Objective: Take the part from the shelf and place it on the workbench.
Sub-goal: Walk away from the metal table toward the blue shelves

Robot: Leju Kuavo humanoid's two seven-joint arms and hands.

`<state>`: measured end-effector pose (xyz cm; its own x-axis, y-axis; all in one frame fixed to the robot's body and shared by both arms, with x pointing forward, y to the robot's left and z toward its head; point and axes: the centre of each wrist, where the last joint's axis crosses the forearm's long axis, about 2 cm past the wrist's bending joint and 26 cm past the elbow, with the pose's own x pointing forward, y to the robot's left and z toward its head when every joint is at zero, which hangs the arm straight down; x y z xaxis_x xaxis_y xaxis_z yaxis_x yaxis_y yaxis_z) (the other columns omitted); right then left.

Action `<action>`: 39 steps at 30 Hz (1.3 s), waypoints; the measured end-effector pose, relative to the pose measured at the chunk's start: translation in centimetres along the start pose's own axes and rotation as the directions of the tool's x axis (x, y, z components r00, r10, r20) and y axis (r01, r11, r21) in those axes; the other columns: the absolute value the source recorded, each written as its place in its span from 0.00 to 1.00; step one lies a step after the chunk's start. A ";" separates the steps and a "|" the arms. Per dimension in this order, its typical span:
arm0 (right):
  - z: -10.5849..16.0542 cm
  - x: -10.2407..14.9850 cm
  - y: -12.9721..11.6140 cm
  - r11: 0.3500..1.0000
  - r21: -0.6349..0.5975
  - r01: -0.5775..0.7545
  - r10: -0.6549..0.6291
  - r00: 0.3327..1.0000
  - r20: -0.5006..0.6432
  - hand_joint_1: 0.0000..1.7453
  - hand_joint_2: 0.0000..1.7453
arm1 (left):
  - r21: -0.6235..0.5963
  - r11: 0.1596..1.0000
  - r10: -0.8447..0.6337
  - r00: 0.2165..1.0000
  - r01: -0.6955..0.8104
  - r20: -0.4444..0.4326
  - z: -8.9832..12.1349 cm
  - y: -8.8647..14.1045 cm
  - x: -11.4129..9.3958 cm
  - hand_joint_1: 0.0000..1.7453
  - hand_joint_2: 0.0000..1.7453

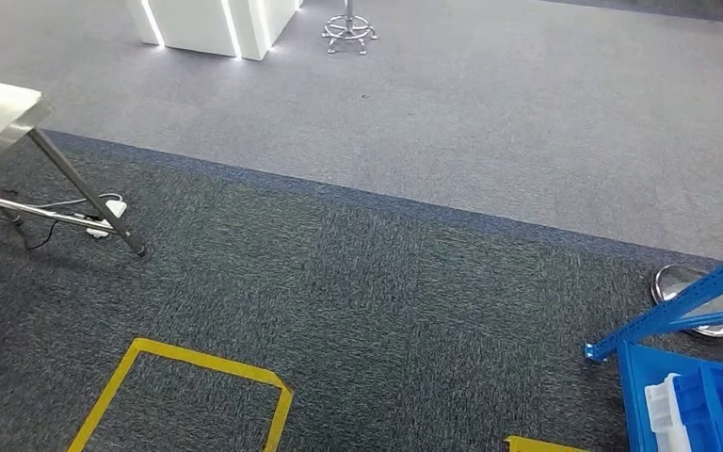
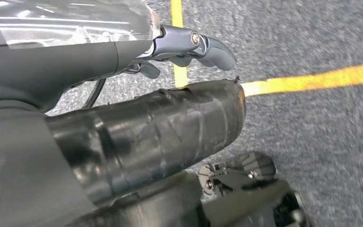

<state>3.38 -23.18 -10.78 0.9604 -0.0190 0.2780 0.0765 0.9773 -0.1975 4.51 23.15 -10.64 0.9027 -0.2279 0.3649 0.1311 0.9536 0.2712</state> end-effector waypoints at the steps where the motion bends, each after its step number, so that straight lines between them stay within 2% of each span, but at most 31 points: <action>1: 0.0 0.0 0.0 1.000 0.000 0.000 0.000 1.000 0.000 0.00 0.00 | 0.000 1.000 0.000 1.000 0.000 0.001 0.0 0.0 0.0 0.00 0.00; 8: 0.0 0.1 0.0 1.000 -0.001 -0.004 0.004 1.000 -0.003 0.00 0.00 | 0.002 1.000 0.001 1.000 -0.001 0.010 -0.1 0.1 0.5 0.00 0.00; 28: 0.0 0.2 0.2 1.000 0.007 -0.020 0.020 1.000 0.003 0.00 0.00 | -0.006 1.000 0.009 1.000 -0.009 0.000 0.0 0.0 -0.1 0.00 0.00; 39: 0.0 0.1 0.0 1.000 0.007 -0.022 0.022 1.000 0.002 0.00 0.00 | -0.005 1.000 0.013 1.000 -0.012 0.010 -0.2 0.2 0.5 0.00 0.00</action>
<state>3.52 -23.14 -10.76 0.9614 0.0032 0.2752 0.0533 0.9789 -0.1974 5.06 23.22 -10.59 0.9000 -0.2179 0.3775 0.1218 0.9573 0.2622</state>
